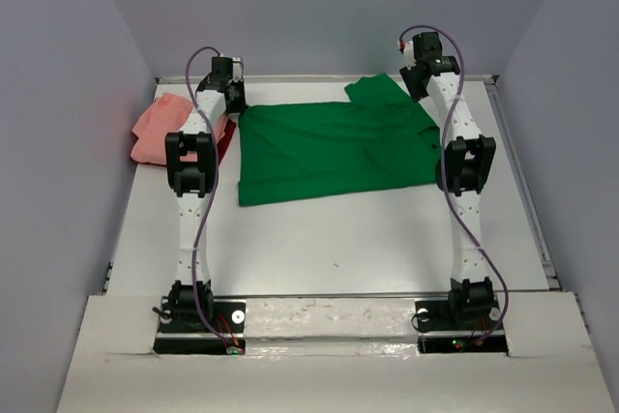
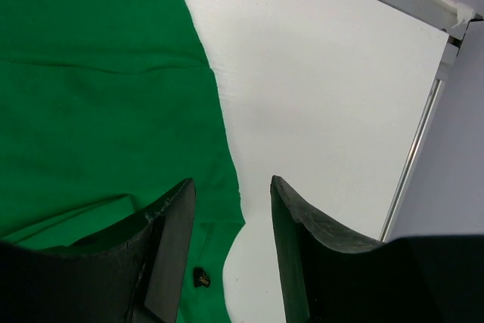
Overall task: Fold and stack the t-shirts
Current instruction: Fold the tshirt
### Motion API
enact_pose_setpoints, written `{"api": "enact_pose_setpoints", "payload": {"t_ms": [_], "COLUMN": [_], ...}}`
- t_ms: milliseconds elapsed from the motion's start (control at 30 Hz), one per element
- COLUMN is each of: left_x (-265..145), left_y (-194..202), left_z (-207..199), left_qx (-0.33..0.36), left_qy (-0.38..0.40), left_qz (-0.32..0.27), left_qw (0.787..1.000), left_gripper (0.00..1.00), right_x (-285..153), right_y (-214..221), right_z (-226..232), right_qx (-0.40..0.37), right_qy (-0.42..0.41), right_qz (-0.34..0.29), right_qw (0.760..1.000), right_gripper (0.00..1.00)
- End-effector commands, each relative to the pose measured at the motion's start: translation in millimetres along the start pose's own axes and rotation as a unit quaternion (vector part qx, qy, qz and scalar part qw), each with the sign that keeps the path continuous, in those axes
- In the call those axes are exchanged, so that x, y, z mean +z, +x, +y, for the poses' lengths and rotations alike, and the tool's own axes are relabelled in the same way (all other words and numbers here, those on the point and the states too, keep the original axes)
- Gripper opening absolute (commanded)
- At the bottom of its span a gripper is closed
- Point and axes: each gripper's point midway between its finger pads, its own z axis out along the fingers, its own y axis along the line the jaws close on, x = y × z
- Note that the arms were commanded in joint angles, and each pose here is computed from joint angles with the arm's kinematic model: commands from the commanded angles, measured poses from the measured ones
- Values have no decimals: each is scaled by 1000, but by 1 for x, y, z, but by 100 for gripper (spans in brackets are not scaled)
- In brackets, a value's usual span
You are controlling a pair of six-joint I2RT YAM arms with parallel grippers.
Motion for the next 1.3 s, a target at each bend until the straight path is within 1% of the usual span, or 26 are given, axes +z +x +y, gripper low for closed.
{"api": "enact_pose_setpoints", "payload": {"t_ms": [0, 67, 100, 200, 300, 433, 567, 833, 900, 933, 1033, 1267], "left_x": [-2, -2, -2, -1, -5, -9, -11, -23, -24, -25, -26, -31], "left_y": [-11, -10, -8, -6, -7, -6, -2, -3, -3, -4, -3, -2], "left_z": [-5, -6, -8, -11, -14, -20, -24, -26, -25, -25, -25, -26], "left_qx": [10, 12, 13, 16, 18, 26, 28, 39, 41, 41, 44, 45], "left_qy": [-2, 0, 0, 2, 7, 13, 19, 16, 14, 12, 9, 5], "left_qz": [-14, -12, -10, -7, -7, -7, -1, -5, -6, -6, -5, -6], "left_qw": [1000, 1000, 1000, 1000, 1000, 1000, 999, 999, 999, 999, 999, 999], "left_gripper": [5, 0, 0, 0, 0, 0, 0, 0, 0, 0, 0, 0], "right_x": [-10, -6, -6, 1, 9, 14, 20, 35, 42, 45, 56, 75], "right_y": [-20, -22, -27, -28, -23, -26, -31, -57, -59, -62, -65, -66], "right_z": [-13, -15, -15, -4, 6, 30, 37, 36, 37, 36, 38, 34], "right_qx": [10, 20, 28, 42, 56, 72, 63, 36, 32, 32, 27, 24], "right_qy": [18, 14, 13, -9, -53, -125, -155, -147, -144, -140, -135, -122], "right_qz": [-34, -41, -50, -55, -56, -70, -89, -162, -169, -176, -190, -206], "right_qw": [999, 999, 998, 998, 995, 987, 982, 975, 974, 974, 972, 971], "right_gripper": [50, 51, 53, 56, 56, 56, 56, 58, 61, 65, 68, 73]}}
